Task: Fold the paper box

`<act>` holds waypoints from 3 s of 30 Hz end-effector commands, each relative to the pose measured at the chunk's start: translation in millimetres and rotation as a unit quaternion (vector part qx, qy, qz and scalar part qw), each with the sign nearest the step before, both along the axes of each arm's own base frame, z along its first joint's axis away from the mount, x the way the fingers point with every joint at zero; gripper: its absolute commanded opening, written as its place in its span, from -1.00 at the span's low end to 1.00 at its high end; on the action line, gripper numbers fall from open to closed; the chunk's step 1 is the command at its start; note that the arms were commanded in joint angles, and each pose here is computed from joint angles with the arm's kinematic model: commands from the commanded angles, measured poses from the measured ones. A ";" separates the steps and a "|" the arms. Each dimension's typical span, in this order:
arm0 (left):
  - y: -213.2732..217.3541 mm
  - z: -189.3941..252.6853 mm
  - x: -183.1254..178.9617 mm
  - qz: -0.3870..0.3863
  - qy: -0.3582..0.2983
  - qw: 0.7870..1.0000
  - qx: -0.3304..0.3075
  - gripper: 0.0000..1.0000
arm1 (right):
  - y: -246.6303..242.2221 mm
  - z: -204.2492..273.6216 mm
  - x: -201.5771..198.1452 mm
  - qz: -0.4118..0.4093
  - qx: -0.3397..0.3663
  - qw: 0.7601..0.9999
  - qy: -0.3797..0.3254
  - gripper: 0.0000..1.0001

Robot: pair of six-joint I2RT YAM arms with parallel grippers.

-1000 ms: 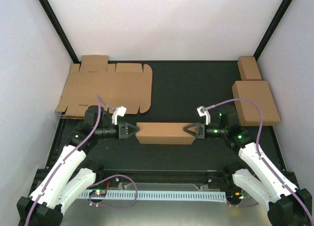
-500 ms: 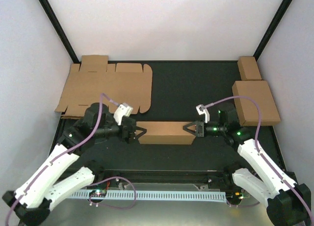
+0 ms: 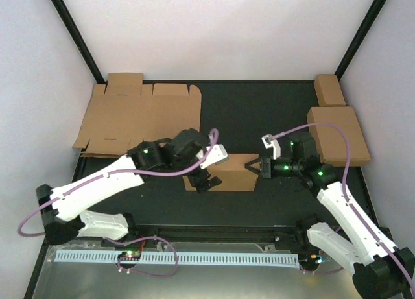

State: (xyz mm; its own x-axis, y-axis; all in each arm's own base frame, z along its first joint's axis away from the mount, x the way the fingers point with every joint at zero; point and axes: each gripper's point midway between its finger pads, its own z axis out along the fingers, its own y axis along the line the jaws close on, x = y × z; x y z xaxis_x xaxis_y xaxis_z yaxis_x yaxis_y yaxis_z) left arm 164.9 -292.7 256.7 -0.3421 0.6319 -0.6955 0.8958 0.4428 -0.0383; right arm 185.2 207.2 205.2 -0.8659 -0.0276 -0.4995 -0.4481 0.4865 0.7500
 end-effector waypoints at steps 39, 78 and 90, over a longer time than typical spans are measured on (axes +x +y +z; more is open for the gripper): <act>-23.0 -94.3 34.8 -0.102 0.060 0.976 0.183 0.47 | -30.5 51.9 -1.0 -0.065 -0.068 0.992 -0.081 -0.97; -7.9 -36.7 14.6 -0.055 -0.009 0.992 0.114 0.84 | -84.9 46.3 17.5 -0.294 -0.114 0.948 0.035 0.99; -6.5 -28.1 38.9 -0.044 0.009 0.993 0.110 0.97 | -76.5 46.0 19.4 -0.275 -0.101 0.956 0.031 1.00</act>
